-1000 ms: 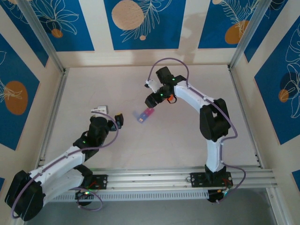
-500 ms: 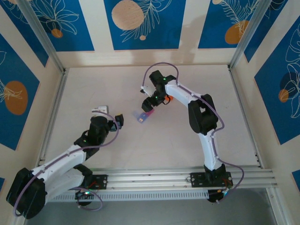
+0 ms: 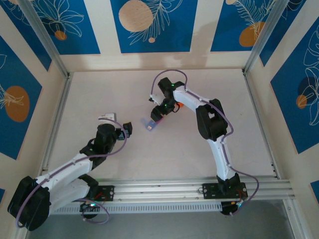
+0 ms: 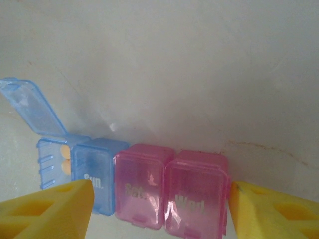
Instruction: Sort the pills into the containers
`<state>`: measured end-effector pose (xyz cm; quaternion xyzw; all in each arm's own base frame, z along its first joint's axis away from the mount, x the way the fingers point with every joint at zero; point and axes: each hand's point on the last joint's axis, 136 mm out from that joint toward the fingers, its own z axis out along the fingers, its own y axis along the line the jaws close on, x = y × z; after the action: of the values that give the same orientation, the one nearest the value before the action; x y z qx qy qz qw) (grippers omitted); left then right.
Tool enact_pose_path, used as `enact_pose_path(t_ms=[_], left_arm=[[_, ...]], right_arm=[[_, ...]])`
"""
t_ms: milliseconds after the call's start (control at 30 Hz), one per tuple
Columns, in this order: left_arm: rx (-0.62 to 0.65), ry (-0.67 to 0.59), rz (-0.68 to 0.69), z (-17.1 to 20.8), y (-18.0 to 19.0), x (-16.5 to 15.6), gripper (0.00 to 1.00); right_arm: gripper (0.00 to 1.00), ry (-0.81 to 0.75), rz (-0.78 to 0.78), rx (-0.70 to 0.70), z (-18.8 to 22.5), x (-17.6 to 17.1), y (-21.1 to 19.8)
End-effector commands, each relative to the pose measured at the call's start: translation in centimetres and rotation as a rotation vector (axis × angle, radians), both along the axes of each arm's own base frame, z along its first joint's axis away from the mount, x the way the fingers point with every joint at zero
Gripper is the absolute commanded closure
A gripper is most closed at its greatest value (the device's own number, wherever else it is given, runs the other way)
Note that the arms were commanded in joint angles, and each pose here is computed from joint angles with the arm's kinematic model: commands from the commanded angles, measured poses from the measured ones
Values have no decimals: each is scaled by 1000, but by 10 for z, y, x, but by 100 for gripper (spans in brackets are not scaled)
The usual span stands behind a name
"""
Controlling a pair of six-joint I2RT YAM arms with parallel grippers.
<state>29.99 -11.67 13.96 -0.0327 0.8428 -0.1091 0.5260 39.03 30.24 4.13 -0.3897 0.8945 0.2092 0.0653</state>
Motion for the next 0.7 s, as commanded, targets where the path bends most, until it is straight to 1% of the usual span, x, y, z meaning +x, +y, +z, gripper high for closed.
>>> enact_pose_path(t_ms=[0, 100, 133, 267, 433, 667], left_arm=[[-22, -4, 5, 0, 2, 0, 0], [-22, -2, 5, 0, 2, -1, 0], [-21, -1, 5, 0, 2, -1, 0], [-16, 0, 6, -1, 3, -1, 0], [-5, 1, 6, -2, 3, 0, 0], [10, 11, 2, -3, 1, 3, 0]], right_arm=[[28, 31, 12, -8, -5, -2, -1], [29, 47, 8, 5, -7, -4, 0], [32, 57, 7, 18, -6, -6, 2], [36, 102, -20, 51, -3, -14, 6], [36, 126, -44, 54, -5, -27, 9], [36, 113, -110, 41, -8, -30, 4]])
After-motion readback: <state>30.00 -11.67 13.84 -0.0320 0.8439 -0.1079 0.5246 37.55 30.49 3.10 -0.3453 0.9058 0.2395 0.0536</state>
